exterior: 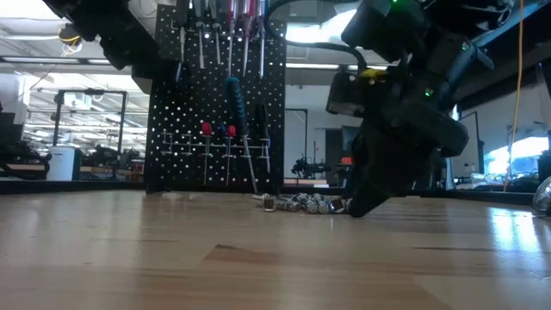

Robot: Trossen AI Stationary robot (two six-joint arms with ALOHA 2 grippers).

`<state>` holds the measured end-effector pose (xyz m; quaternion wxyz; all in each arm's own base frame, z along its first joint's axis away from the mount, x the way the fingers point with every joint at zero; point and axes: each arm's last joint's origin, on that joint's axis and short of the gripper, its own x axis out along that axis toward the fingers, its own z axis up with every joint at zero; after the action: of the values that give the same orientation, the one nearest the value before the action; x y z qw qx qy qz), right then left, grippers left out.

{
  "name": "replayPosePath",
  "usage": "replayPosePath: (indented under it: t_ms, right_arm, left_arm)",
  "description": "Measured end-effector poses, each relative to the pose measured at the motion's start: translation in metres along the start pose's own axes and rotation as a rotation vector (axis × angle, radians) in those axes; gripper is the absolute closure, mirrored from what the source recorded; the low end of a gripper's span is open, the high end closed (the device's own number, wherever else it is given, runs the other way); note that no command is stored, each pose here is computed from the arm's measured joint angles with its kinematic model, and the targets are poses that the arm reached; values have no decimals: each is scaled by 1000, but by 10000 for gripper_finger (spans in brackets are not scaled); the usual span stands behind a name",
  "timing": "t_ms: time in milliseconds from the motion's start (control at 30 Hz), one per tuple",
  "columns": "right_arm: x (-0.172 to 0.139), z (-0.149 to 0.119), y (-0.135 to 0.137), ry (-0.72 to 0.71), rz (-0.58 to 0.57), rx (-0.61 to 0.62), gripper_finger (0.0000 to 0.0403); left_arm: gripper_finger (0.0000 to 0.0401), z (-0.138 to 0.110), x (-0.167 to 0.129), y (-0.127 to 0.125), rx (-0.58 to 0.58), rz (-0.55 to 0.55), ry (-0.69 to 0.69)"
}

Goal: Hang tools onto peg board
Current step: Put the socket into the black bin on the peg board

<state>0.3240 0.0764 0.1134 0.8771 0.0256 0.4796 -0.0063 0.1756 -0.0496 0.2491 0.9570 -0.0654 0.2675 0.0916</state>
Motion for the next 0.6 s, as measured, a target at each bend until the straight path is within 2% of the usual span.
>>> replayPosePath:
  t_ms: [167, 467, 600]
  right_arm:
    - [1, -1, 0, 7, -13, -8, 174]
    - [0, -6, -2, 55, -44, -11, 294]
    - [-10, -3, -3, 51, -47, -6, 294]
  left_arm:
    - [210, 0, 0, 0, 8, 1, 0]
    - [210, 0, 0, 0, -14, 4, -2]
    - [210, 0, 0, 0, -13, 5, -2]
